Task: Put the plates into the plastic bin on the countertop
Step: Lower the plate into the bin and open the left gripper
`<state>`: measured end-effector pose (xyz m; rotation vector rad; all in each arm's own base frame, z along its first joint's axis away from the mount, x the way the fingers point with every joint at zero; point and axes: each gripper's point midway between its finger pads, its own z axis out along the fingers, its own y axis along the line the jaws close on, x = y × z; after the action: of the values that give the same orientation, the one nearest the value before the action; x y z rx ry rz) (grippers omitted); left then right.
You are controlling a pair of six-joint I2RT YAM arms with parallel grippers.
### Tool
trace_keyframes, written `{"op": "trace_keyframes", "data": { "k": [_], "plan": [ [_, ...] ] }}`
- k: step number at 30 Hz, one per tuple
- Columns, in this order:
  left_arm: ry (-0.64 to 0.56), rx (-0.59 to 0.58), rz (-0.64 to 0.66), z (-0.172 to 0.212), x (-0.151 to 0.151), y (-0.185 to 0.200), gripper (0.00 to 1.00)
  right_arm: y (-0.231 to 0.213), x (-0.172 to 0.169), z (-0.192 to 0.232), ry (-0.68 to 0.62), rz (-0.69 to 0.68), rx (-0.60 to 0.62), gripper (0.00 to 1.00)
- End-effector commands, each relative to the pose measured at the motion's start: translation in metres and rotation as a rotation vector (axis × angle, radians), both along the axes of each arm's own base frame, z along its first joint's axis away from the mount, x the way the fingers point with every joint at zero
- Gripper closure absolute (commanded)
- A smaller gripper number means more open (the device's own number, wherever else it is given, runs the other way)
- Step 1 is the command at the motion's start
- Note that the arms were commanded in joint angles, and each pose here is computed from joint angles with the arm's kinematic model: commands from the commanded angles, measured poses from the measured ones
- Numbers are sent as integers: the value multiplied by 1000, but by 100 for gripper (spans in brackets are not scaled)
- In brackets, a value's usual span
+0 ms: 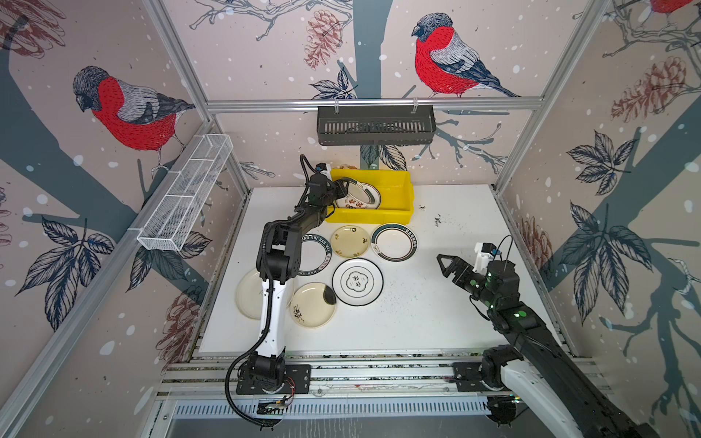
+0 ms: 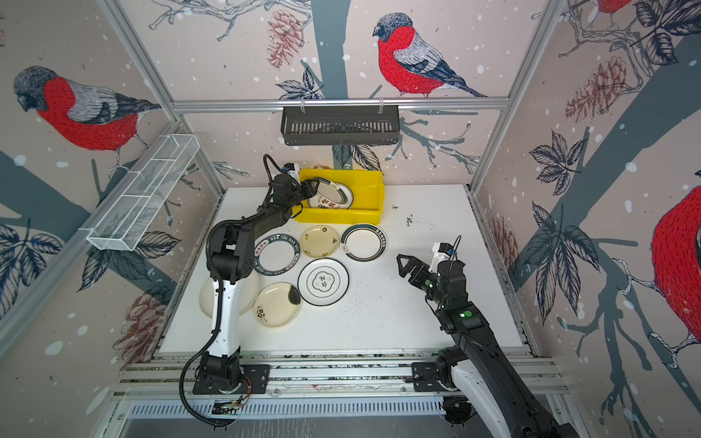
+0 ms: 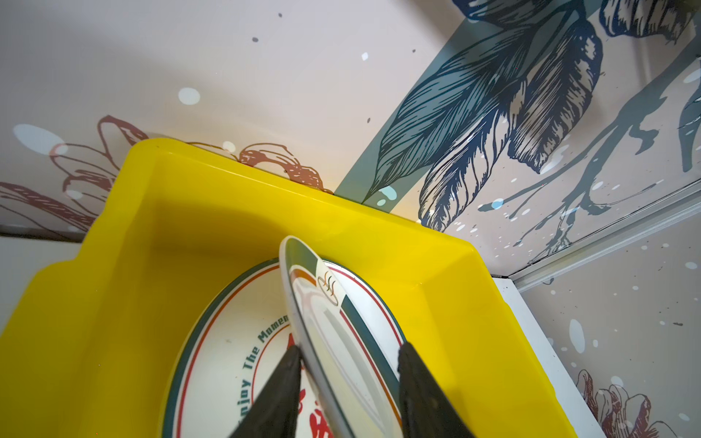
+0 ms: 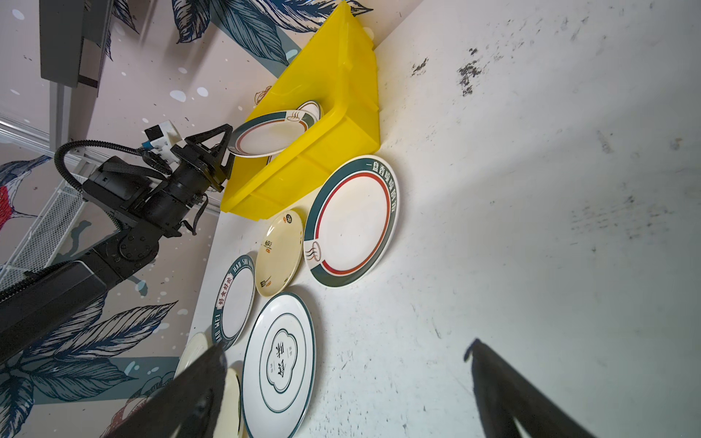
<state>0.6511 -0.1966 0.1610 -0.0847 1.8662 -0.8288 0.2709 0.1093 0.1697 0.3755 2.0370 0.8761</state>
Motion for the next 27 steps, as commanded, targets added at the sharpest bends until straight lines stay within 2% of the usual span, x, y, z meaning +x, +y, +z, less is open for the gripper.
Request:
{"op": "trace_keyframes", "data": {
  "k": [1,3,4,13,20,27],
  "plan": [
    [-30,-11,-35,11,-1,-7,42,0,1,0,-2,-9,8,0],
    [-33,-5,-30,14,-2,-5,27,0,1,-2,1,-6,8,0],
    [-37,1,-24,15,-3,-4,4,0,1,-2,3,-6,9,0],
    [-61,14,1,34,-7,2,3,1,-1,-1,0,3,5,0],
    [-74,92,22,42,-12,4,3,-3,-2,-13,43,-9,-30,0],
    [-104,107,18,59,-40,6,3,10,1,-27,91,62,-38,0]
  ]
}}
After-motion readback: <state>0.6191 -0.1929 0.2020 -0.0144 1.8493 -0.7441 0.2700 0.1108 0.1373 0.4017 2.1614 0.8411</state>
